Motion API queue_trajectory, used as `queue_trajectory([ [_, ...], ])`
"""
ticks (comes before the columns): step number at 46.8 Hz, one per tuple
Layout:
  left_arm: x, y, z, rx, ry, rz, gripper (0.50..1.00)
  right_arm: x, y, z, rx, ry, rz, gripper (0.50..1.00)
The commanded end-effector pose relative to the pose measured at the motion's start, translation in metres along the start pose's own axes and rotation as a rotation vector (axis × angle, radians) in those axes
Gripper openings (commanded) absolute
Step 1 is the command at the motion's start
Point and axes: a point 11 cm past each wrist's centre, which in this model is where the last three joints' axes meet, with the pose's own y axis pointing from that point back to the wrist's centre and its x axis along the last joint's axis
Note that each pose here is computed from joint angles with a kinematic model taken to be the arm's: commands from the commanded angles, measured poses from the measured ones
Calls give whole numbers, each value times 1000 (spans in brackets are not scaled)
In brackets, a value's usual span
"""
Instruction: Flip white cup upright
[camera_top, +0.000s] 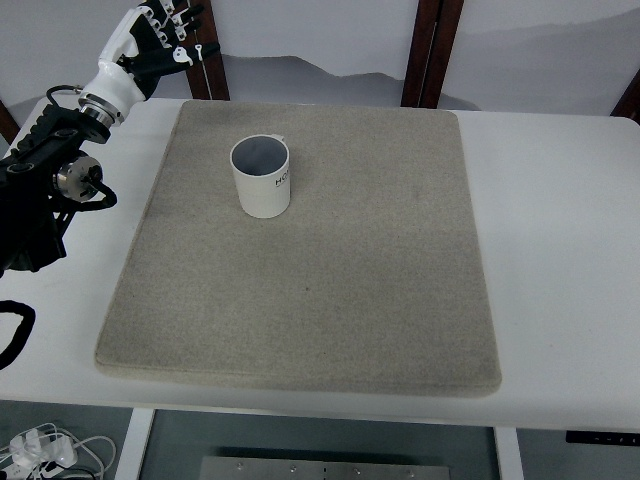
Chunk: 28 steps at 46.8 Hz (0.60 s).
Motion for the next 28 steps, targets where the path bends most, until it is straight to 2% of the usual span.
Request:
queue_trajectory([
  [1, 7, 0, 4, -36, 75, 58, 994, 0, 0, 0, 0, 0, 0, 952],
  [10, 23, 2, 10, -127, 308, 209, 994, 0, 0, 0, -1, -1, 0, 952],
  [15, 25, 2, -1, -42, 409, 247, 994, 0, 0, 0, 1, -4, 0, 952],
  [21, 15, 1, -26, 117, 464, 288, 994, 0, 0, 0, 1, -6, 0, 952],
  [28, 9, 1, -38, 204, 547, 309, 994, 0, 0, 0, 0, 0, 0, 952],
])
